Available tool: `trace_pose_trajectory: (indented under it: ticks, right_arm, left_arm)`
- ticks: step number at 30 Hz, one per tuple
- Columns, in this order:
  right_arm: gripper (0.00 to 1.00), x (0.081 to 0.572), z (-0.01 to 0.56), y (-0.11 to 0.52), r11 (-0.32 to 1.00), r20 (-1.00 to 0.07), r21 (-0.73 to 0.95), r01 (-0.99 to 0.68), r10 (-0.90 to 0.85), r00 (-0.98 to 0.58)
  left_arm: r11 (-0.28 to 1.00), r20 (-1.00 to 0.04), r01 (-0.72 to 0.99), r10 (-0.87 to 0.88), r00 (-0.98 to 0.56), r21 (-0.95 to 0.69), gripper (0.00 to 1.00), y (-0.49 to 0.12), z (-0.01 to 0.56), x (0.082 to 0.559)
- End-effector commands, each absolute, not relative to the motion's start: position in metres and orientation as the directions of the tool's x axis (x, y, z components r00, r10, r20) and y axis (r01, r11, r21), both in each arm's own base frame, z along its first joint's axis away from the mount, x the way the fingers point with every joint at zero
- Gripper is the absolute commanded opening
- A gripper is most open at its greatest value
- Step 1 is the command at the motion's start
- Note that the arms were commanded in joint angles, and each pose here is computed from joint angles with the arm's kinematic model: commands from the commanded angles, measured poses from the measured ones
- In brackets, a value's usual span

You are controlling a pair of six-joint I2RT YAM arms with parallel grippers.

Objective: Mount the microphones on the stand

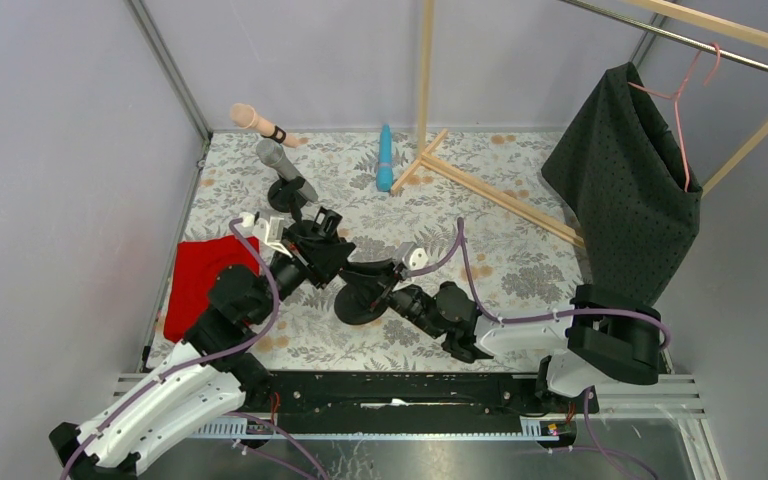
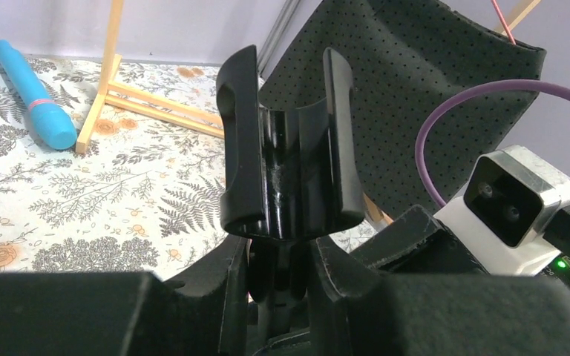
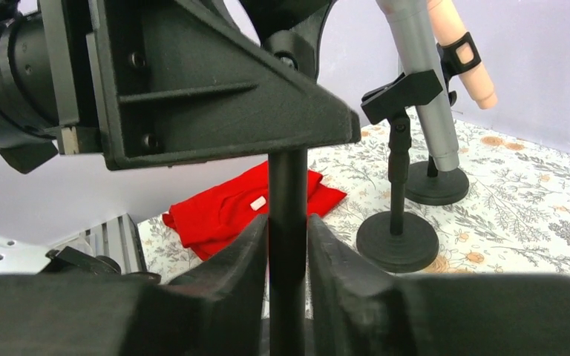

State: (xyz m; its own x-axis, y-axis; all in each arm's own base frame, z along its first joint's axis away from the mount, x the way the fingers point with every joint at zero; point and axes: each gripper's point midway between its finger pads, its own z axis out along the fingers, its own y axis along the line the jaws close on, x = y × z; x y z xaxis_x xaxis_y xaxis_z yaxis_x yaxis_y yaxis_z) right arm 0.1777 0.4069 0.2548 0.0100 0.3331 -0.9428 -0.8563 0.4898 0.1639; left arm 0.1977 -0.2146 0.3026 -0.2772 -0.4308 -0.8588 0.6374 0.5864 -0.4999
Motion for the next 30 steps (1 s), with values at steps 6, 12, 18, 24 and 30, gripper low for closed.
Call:
trace_pose_trajectory:
  ticks: [6,12,18,24,30]
  right_arm:
    - [0.6,0.191,0.3,0.399,0.562,-0.935,0.209,-0.8,0.356,0.005]
    - [0.67,0.187,0.282,0.382,0.586,-0.956,0.233,-0.776,0.286,-0.071]
    - [0.69,0.215,0.258,0.349,0.772,-0.972,0.233,-0.592,0.173,-0.157]
    - [0.72,0.277,0.232,0.328,0.908,-0.923,0.127,-0.4,-0.04,-0.384]
    - [0.73,0.342,0.213,0.34,0.927,-0.868,0.124,-0.354,-0.072,-0.491]
  left_arm:
    - [0.67,-0.901,0.619,-0.402,-0.161,-0.409,0.0,-0.195,0.314,0.203]
    - [0.743,-0.92,0.55,-0.367,-0.141,-0.381,0.0,-0.18,0.304,0.211]
    - [0.811,-0.945,0.488,-0.303,-0.122,-0.323,0.0,-0.159,0.294,0.211]
    - [0.835,-0.954,0.462,-0.261,-0.145,-0.299,0.0,-0.153,0.289,0.209]
    - [0.866,-0.95,0.394,-0.262,-0.169,-0.309,0.0,-0.142,0.282,0.212]
